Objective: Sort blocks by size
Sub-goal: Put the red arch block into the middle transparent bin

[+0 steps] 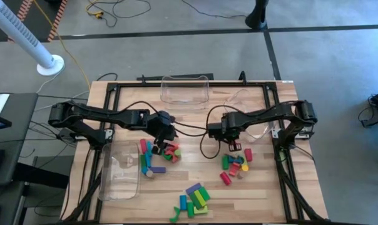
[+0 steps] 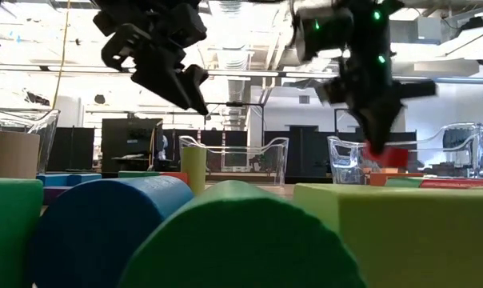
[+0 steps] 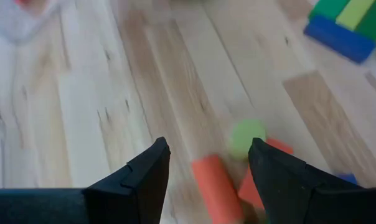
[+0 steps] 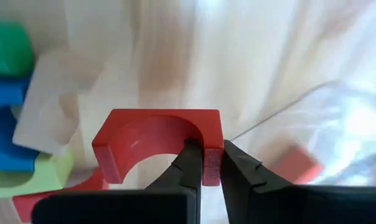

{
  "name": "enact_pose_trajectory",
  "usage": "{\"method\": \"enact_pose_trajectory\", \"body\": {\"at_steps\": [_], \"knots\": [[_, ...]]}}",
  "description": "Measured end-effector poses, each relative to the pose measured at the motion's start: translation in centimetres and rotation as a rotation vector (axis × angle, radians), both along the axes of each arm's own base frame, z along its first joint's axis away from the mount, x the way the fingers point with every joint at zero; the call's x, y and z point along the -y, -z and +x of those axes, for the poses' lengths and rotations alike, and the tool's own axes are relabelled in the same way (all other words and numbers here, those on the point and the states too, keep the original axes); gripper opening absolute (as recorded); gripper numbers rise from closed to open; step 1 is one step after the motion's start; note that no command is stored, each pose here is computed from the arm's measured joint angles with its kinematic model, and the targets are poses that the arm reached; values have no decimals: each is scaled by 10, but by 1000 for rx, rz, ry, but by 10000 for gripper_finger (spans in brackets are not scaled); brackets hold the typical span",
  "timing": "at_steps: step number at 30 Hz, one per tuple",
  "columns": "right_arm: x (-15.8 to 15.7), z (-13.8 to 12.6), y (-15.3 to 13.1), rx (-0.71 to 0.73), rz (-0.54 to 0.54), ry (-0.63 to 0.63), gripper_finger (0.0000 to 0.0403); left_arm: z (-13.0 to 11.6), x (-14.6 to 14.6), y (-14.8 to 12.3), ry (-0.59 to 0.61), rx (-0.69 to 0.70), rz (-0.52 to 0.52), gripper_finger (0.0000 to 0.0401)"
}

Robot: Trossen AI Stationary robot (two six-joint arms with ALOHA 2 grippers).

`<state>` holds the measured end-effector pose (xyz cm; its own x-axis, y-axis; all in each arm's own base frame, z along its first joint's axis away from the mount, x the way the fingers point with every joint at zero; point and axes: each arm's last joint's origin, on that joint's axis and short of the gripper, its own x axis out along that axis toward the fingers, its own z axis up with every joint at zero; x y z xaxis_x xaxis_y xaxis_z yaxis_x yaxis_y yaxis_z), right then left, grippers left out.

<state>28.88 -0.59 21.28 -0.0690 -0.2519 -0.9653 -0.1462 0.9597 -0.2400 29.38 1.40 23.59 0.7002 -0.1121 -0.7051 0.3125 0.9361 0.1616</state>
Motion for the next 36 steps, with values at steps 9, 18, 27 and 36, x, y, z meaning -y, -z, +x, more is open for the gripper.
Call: {"method": "enact_pose_trajectory", "body": {"at_steps": [9,18,27,36], "knots": [[-11,6,-88,424,-68,-91,59,10,-22,-17,83,225,-110,210],[-37,7,-141,825,-181,-337,59,14,-46,-42,160,477,-309,210],[-56,28,-149,926,-383,-526,59,17,-47,-59,180,600,-424,210],[-61,39,-149,939,-489,-606,60,16,-49,-70,153,642,-571,210]]}}
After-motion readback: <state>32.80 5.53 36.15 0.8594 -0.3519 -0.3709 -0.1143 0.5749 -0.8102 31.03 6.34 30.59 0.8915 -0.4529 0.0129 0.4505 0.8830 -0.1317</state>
